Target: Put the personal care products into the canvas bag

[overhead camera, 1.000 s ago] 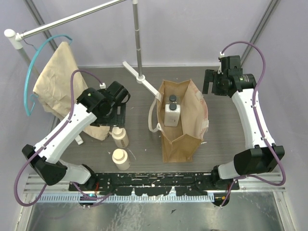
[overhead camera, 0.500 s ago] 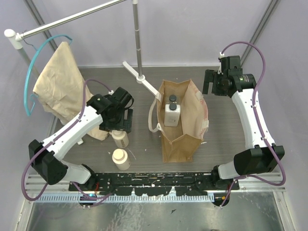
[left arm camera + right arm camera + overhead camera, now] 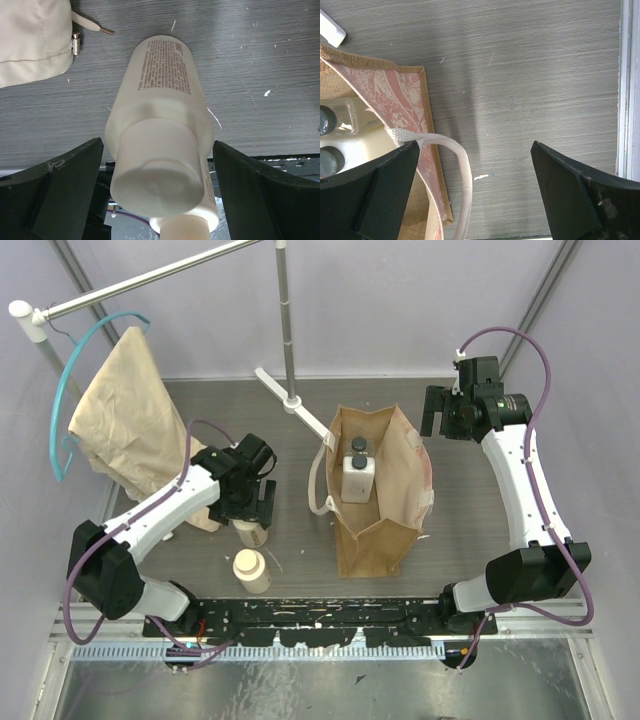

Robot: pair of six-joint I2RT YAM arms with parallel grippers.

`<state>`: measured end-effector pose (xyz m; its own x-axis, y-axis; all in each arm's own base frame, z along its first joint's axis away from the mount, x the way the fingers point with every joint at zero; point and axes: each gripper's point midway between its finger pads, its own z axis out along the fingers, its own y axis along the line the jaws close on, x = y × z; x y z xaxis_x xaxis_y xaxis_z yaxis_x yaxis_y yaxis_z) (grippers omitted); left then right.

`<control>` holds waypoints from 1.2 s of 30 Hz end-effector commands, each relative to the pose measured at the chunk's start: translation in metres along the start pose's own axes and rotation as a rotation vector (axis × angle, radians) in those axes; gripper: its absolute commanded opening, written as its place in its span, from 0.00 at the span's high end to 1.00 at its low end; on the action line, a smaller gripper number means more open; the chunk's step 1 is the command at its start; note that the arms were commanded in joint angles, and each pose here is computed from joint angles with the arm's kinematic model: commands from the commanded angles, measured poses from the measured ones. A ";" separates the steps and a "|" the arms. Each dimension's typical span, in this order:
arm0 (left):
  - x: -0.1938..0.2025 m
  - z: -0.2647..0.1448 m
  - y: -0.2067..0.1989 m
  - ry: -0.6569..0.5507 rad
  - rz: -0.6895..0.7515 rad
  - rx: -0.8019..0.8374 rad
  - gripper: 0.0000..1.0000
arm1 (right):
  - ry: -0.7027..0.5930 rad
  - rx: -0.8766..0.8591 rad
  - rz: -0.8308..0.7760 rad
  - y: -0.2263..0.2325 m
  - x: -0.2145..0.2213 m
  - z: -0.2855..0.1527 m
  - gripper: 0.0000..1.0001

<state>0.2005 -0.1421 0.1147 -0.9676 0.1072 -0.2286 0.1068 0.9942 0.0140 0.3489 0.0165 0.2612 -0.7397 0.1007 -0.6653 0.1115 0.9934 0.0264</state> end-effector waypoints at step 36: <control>-0.041 -0.032 0.002 -0.166 0.013 0.006 1.00 | -0.069 -0.015 -0.001 -0.001 -0.007 -0.017 0.00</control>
<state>0.2113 -0.1404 0.1090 -0.9627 0.1422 -0.2302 0.1367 0.9898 0.0395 0.3400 0.0155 0.2640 -0.7319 0.0979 -0.6744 0.1091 0.9937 0.0259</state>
